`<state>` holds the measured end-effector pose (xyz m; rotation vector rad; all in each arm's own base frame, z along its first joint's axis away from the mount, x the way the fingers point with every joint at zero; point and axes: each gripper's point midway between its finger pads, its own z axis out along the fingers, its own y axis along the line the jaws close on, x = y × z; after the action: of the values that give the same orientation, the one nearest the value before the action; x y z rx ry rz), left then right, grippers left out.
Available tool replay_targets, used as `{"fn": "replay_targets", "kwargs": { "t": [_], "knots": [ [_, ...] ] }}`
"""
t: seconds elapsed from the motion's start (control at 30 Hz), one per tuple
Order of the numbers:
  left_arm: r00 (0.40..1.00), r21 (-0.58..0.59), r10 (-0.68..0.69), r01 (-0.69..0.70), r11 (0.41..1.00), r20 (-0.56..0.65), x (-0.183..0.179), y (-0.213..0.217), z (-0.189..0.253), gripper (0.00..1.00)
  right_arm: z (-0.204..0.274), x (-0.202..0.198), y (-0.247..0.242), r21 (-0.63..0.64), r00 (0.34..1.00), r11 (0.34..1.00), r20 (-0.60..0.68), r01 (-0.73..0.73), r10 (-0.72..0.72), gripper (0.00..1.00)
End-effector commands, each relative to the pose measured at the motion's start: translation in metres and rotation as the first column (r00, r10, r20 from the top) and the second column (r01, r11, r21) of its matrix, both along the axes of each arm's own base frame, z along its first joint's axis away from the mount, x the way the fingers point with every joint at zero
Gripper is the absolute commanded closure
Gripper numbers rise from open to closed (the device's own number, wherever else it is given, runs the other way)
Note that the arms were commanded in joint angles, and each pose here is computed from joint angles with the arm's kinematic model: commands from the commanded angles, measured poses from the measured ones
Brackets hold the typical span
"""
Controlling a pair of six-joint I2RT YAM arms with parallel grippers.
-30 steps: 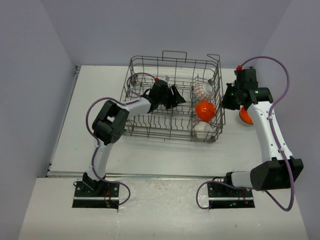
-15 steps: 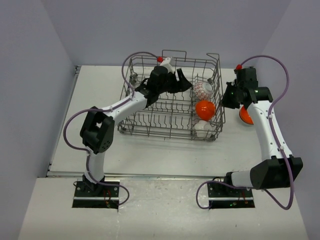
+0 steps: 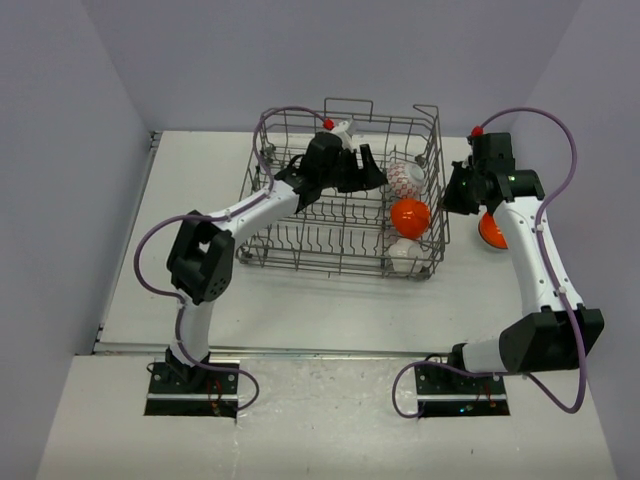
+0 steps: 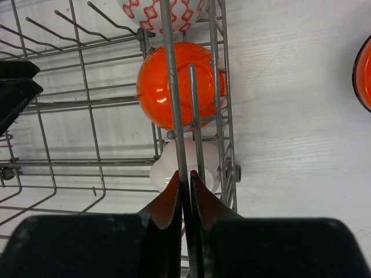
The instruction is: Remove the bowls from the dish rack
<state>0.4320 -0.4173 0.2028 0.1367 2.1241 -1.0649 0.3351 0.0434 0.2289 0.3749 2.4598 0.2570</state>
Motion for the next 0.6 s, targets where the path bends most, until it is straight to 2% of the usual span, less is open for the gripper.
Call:
{"fn": "replay_targets", "kwargs": {
  "t": [0.0,0.27,0.43,0.57],
  "knots": [
    [0.997,-0.053,-0.063,0.061,0.997,-0.042,-0.016,-0.013,0.009,0.27,0.021,0.012,-0.016,-0.015,0.993,0.995,0.072,0.095,-0.094,1.00],
    [0.992,-0.045,-0.095,0.091,0.995,-0.081,-0.039,-0.021,-0.005,0.27,0.010,0.012,-0.015,-0.016,0.995,0.996,0.046,0.093,-0.092,1.00],
    [0.986,-0.045,-0.113,0.109,0.993,-0.122,-0.053,-0.025,-0.020,0.27,0.017,0.022,-0.023,-0.059,0.993,0.993,0.065,0.107,-0.103,1.00],
    [0.982,-0.054,-0.134,0.127,0.990,-0.137,-0.064,-0.028,-0.026,0.27,0.025,0.029,-0.021,-0.045,0.992,0.993,0.080,0.105,-0.101,1.00]
  ]
}}
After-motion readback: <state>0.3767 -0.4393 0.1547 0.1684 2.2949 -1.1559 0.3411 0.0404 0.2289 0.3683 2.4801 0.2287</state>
